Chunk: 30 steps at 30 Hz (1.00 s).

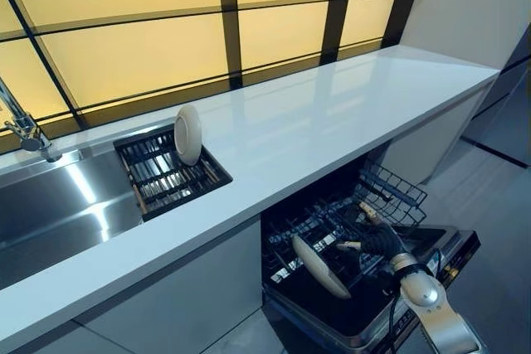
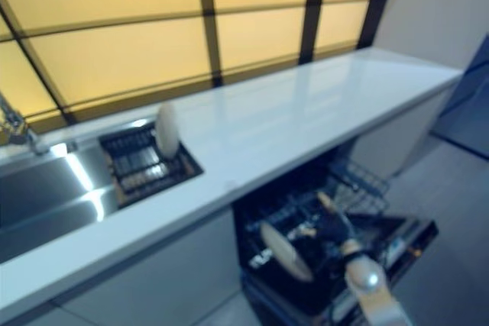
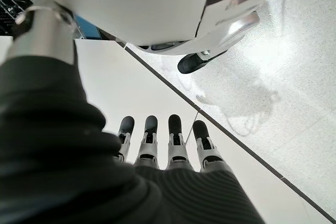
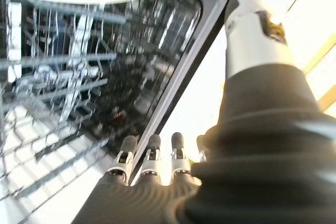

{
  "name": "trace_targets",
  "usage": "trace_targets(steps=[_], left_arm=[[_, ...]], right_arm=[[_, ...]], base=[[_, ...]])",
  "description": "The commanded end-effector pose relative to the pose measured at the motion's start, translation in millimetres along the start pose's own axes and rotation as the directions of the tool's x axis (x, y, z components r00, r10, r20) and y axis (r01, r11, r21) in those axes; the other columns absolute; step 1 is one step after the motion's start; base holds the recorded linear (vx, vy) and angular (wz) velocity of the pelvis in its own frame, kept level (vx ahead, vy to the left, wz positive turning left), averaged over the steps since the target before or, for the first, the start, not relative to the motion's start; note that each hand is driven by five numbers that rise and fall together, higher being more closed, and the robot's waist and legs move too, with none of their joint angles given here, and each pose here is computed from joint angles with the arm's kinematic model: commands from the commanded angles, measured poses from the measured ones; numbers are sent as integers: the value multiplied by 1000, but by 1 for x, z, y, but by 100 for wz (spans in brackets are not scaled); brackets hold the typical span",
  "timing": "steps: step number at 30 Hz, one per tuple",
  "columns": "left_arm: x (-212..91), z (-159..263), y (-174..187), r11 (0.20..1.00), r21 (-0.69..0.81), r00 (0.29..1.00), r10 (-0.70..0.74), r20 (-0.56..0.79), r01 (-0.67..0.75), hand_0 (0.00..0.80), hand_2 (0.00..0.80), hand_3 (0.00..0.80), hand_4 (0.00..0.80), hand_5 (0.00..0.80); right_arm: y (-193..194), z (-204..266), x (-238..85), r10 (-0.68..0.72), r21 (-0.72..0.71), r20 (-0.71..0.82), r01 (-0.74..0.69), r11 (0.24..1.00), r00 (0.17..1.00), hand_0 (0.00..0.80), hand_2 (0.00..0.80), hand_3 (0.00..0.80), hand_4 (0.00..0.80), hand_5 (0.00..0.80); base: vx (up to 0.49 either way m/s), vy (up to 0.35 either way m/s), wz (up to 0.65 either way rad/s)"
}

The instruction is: Take plates into dishwasher

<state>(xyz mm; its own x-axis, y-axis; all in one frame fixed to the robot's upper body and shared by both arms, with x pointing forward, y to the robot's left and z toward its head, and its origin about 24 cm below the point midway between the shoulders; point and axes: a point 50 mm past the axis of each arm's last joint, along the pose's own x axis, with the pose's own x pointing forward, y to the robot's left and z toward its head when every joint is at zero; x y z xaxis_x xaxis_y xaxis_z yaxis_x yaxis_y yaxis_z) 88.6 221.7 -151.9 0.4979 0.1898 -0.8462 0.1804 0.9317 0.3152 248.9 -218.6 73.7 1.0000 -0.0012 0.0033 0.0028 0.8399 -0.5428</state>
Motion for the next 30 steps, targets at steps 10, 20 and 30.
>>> trace_targets(steps=[10,20,30], left_arm=[[1,-6,-2,999,-41,1000,10,-20,-11,0,0,0,0,0],[0,-11,-2,999,-47,999,8,-43,-10,0,0,0,0,0],[0,-16,1,999,-33,998,13,-60,-15,0,0,0,0,0]], right_arm=[[-45,73,-12,-228,132,431,189,973,873,0,0,0,0,0],[-57,111,-18,-216,266,617,58,962,757,0,0,0,0,0],[-54,143,-8,-137,305,712,-127,944,688,0,0,0,0,0]], base=[[-10,1,-3],[0,0,0],[8,-6,5]])
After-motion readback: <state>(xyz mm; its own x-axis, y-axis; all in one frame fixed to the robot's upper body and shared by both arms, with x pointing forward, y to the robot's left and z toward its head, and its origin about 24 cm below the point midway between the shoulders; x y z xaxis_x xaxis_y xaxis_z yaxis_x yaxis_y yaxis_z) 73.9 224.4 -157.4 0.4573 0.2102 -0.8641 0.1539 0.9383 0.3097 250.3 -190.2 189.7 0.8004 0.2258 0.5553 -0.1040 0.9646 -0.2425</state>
